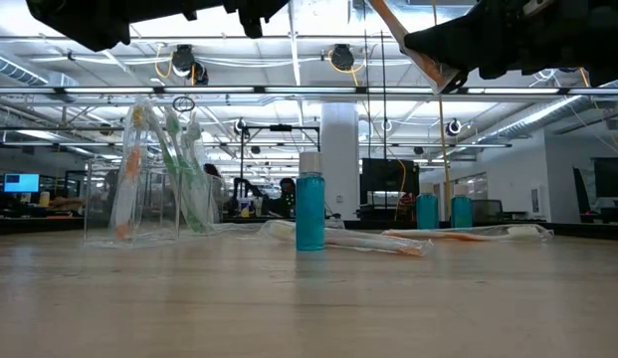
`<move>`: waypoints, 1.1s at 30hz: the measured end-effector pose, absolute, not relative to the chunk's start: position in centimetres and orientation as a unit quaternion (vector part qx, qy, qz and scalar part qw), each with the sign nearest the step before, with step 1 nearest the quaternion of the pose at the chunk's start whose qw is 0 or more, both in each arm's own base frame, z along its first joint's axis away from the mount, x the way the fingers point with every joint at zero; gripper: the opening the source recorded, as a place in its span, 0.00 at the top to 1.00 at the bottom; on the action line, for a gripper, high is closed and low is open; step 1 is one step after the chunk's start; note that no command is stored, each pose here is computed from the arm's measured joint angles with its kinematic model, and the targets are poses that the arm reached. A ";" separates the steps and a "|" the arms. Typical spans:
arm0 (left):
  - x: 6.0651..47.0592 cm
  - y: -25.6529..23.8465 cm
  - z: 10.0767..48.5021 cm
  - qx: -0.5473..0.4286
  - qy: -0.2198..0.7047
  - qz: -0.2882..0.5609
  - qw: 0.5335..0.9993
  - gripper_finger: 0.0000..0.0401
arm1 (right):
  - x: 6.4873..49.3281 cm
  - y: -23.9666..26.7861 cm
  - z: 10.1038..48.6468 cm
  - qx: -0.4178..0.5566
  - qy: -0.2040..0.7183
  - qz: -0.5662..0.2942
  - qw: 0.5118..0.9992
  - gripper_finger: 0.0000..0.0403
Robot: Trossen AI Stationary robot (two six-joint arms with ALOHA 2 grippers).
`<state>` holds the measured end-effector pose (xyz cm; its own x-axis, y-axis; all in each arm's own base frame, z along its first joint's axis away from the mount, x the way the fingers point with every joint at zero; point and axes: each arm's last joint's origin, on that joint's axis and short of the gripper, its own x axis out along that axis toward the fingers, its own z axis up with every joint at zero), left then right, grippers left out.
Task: Pick & Place toothbrushing station
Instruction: Put the orange toothbrush into the bottom section of the transparent organizer
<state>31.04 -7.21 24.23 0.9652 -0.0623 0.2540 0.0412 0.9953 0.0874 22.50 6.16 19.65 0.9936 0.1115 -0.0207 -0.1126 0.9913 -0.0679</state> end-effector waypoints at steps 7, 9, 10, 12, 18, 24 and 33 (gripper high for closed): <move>31.1 -7.2 24.2 0.038 -0.126 -0.026 0.991 0.41 | 22.5 6.2 19.6 -0.035 0.008 0.056 0.998 0.94; 31.1 -7.2 24.1 0.038 -0.125 -0.026 0.991 0.41 | 22.5 6.2 19.6 -0.035 0.008 0.056 0.998 0.94; 31.1 -7.2 24.1 0.038 -0.125 -0.026 0.991 0.41 | 22.5 6.2 19.6 -0.036 0.008 0.056 0.998 0.94; 31.1 -7.2 24.1 0.038 -0.125 -0.026 0.991 0.41 | 22.5 6.2 19.6 -0.036 0.008 0.056 0.998 0.94; 31.1 -7.2 24.1 0.036 -0.125 -0.026 0.991 0.41 | 22.5 6.2 19.6 -0.036 0.008 0.056 0.998 0.94; 31.0 -7.2 24.1 0.036 -0.125 -0.026 0.991 0.41 | 22.5 6.2 19.6 -0.036 0.008 0.056 0.998 0.94; 31.0 -7.2 24.3 0.023 -0.134 -0.027 0.990 0.41 | 22.5 6.2 19.6 -0.036 0.008 0.056 0.998 0.94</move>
